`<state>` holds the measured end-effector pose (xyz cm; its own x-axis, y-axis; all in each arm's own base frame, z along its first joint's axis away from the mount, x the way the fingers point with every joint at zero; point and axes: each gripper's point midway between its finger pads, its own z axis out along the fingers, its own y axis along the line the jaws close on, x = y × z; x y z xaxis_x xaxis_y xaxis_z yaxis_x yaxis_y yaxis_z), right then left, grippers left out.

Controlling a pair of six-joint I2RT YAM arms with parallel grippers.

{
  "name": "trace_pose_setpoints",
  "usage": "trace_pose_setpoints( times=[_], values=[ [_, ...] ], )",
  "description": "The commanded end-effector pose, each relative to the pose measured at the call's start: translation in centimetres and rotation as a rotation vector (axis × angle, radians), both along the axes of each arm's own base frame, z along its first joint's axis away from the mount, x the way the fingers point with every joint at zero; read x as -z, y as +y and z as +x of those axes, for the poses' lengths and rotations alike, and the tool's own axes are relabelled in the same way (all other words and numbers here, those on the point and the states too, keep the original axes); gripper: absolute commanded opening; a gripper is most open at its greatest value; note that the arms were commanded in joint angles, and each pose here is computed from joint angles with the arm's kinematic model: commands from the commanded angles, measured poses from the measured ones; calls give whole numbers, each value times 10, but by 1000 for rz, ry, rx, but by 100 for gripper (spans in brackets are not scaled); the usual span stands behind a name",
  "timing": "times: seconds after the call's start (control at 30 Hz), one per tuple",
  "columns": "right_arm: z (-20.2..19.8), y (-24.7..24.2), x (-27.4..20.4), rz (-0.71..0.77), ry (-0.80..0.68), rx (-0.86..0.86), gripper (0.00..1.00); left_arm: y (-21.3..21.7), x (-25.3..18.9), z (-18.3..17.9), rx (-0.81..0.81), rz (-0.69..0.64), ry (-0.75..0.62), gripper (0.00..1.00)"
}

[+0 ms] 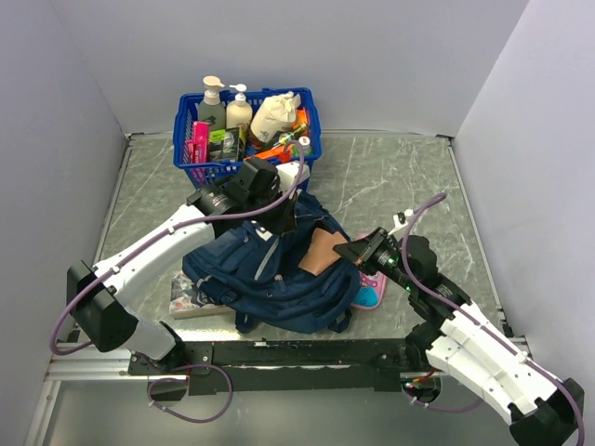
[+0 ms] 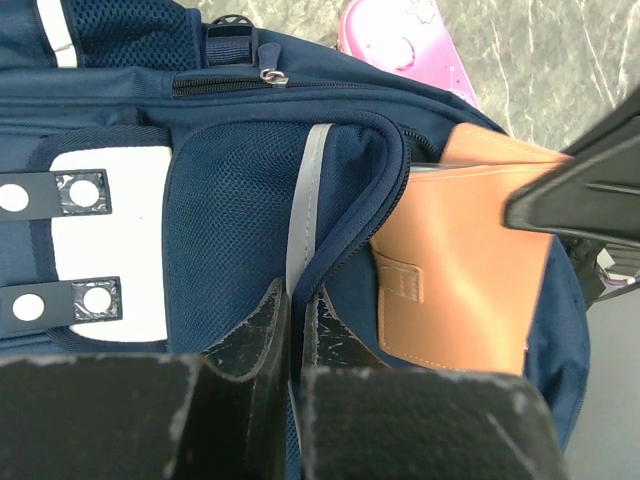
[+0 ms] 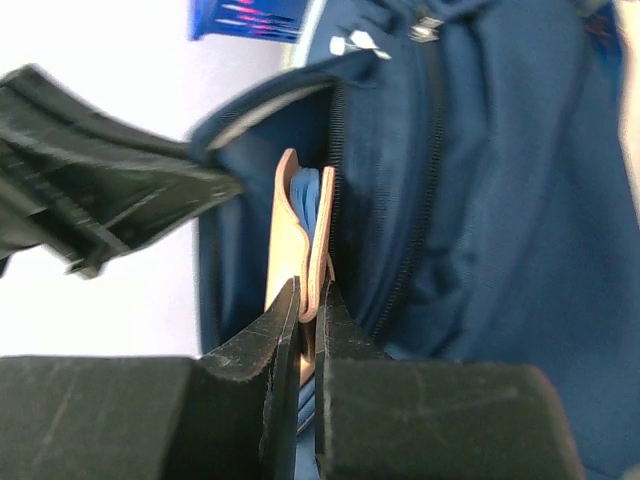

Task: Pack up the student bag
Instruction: Place the personal item in the student bag.

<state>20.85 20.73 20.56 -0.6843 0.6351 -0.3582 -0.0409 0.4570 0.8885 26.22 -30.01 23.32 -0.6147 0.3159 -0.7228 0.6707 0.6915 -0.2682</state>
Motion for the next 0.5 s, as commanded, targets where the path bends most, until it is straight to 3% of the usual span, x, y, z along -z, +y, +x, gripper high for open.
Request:
trace_pose_setpoints(
  times=[0.0, 0.17, 0.47],
  values=[
    [-11, -2, 41, -61, 161, -1, 0, -4, -69, 45, -101, -150, -218, 1],
    [-6, 8, 45, -72, 183, -25, 6, -12, -75, 33, -30, -185, -192, 1],
    [31, 58, 4, -27, 55, -99, 8, -36, -79, -14, 214, -273, -110, 1]
  ],
)
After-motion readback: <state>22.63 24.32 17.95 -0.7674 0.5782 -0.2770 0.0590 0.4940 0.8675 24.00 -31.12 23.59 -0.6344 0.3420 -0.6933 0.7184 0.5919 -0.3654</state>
